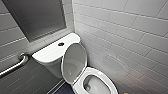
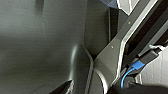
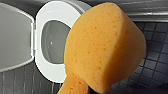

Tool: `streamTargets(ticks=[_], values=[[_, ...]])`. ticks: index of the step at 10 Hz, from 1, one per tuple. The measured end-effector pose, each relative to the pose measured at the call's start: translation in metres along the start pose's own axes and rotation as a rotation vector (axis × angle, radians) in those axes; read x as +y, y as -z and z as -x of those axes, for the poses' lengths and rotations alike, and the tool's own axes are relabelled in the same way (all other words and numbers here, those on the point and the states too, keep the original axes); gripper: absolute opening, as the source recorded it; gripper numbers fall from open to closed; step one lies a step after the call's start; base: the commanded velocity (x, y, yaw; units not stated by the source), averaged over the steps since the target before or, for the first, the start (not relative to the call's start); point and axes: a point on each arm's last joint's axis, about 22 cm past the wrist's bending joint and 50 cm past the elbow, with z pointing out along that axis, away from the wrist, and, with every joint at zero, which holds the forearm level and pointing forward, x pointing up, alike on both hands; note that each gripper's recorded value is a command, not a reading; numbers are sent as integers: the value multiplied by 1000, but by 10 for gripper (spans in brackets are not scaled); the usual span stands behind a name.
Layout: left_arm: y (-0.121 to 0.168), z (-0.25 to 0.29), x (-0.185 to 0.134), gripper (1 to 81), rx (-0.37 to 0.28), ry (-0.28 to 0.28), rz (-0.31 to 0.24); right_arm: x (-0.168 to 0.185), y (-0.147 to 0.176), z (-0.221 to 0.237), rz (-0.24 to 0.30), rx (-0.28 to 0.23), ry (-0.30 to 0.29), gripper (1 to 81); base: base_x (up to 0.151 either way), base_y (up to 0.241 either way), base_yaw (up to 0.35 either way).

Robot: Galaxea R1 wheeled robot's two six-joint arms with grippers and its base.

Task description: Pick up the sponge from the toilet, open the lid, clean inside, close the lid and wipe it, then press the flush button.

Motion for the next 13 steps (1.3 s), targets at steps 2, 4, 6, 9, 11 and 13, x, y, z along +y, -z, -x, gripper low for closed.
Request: streamTargets(ticks=[2, 4, 6, 9, 11, 13], values=[[-2, -1, 3, 811, 1, 0, 6, -22, 8, 14, -40, -22, 8, 10, 0, 0, 0], [-5, -9, 3, 811, 11, -9, 8, -46, 5, -8, -72, -7, 69, 10, 0, 0, 0], [-6, -8, 0, 811, 9, -10, 2, -92, -13, -49, -132, 26, 178, 10, 0, 0, 0], [-8, -7, -8, 811, 9, -16, -15, -149, -56, -92, -162, 20, 323, 10, 0, 0, 0], [-7, -7, -11, 811, 8, -18, -22, -184, -100, -100, -168, -19, 384, 10, 0, 0, 0], [-7, -7, -12, 811, 8, -18, -23, -191, -130, -126, -117, -12, 412, 10, 0, 0, 0]])
